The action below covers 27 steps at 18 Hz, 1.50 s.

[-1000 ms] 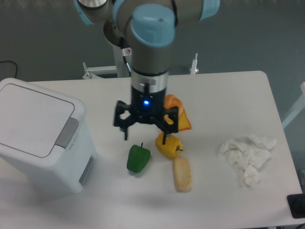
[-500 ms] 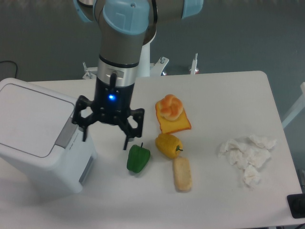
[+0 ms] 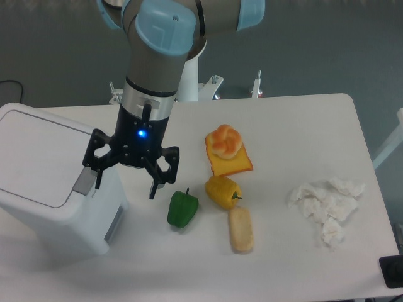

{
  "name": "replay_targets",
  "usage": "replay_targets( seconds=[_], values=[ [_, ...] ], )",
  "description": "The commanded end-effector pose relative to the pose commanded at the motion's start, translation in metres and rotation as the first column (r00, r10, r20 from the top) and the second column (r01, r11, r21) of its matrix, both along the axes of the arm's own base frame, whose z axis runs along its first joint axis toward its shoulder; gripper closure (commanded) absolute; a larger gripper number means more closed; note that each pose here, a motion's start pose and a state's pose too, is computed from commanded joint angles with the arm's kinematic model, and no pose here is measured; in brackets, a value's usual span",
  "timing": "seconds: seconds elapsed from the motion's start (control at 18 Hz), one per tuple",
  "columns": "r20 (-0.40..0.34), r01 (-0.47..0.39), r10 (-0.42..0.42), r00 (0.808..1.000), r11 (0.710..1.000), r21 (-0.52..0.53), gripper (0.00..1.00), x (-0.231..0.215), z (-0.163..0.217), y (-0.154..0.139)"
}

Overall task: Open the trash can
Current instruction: 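Lower the gripper onto the lid's grey button beside the trash can, then press the grey lid button with the gripper until the lid pops open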

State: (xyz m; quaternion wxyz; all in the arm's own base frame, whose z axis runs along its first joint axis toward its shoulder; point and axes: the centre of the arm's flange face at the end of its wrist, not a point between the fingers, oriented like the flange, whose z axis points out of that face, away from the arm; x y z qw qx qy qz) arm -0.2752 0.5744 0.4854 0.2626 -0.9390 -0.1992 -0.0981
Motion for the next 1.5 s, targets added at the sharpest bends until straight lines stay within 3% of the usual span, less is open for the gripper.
replay_targets(
  seconds=[0.56, 1.5],
  values=[
    [0.022, -0.011, 0.012, 1.0, 1.0, -0.006, 0.0, 0.015, 0.0, -0.014],
    [0.032, -0.017, 0.017, 0.999, 1.0, -0.016, 0.0, 0.017, -0.007, -0.008]
  ],
)
